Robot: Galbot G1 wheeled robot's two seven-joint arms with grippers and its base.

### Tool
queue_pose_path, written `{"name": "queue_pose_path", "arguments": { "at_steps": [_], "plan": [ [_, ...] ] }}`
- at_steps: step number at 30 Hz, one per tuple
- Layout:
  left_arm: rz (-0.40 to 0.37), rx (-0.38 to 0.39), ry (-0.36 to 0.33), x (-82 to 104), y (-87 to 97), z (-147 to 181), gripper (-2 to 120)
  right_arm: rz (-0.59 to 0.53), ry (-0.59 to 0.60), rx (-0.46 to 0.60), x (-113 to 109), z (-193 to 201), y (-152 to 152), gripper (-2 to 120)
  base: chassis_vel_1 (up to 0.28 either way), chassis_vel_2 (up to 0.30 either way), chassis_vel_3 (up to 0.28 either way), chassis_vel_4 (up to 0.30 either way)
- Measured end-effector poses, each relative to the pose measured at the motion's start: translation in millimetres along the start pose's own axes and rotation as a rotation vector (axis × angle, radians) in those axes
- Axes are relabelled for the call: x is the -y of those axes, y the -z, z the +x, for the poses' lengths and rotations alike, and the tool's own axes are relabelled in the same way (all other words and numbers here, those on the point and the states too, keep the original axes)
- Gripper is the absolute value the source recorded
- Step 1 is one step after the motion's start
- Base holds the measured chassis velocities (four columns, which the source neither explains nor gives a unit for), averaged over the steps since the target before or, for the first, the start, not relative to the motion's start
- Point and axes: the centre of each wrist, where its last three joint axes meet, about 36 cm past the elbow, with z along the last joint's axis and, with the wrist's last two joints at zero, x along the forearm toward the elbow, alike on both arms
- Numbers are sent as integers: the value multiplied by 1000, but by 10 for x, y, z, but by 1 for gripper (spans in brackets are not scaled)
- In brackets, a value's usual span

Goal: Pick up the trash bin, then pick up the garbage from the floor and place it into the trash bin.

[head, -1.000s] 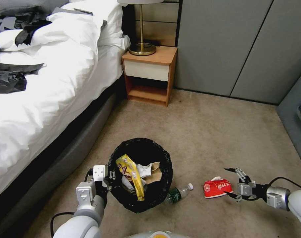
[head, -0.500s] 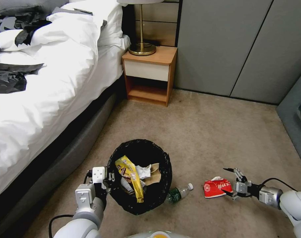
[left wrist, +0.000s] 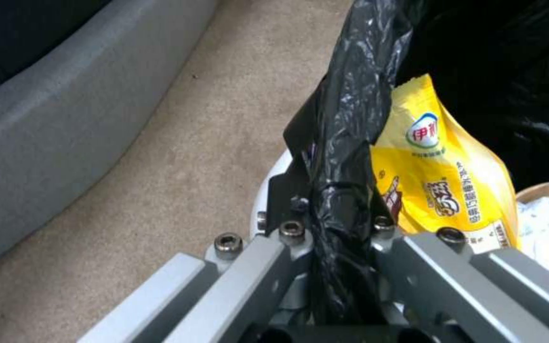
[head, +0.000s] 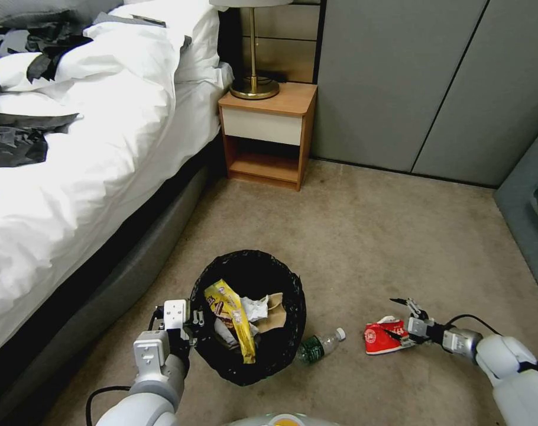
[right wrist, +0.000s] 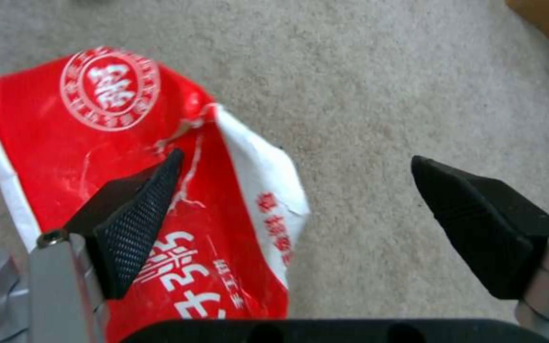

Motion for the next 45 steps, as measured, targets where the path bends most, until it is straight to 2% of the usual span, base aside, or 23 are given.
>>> {"name": "queue_pose_path", "arguments": {
  "at_steps": [10,14,17,18,21,31,33,34,36,37,39,45],
  "plan": [
    [4,-6,9,-3,-23,-22,0,-30,22,29,-89,-336,65,85,0,0,0,0],
    [7,-6,14,-4,-27,-27,0,-44,35,39,-171,-432,92,75,0,0,0,0],
    [10,-7,16,-5,-29,-26,0,-63,45,47,-279,-511,114,62,0,0,0,0],
    [10,-7,16,-5,-29,-26,0,-63,45,47,-279,-511,114,62,0,0,0,0],
    [12,-5,17,-4,-26,-37,0,-72,49,49,-330,-535,119,51,0,0,0,0],
    [16,-2,20,-6,-30,-45,0,-79,54,49,-358,-566,113,28,0,0,0,0],
    [17,-2,19,-9,-29,-45,0,-78,51,55,-376,-590,139,18,0,0,0,0],
    [17,-2,19,-9,-29,-45,0,-78,51,55,-376,-590,139,18,0,0,0,0],
    [18,0,17,-8,-25,-48,0,-67,44,63,-366,-598,177,8,0,0,0,0],
    [18,0,17,-8,-25,-48,0,-67,44,63,-366,-598,177,8,0,0,0,0],
    [18,1,16,-5,-22,-48,0,-61,30,73,-344,-585,205,0,0,0,0,0],
    [17,2,13,-2,-20,-46,0,-67,-23,96,-315,-492,226,0,0,0,0,0]
  ]
}}
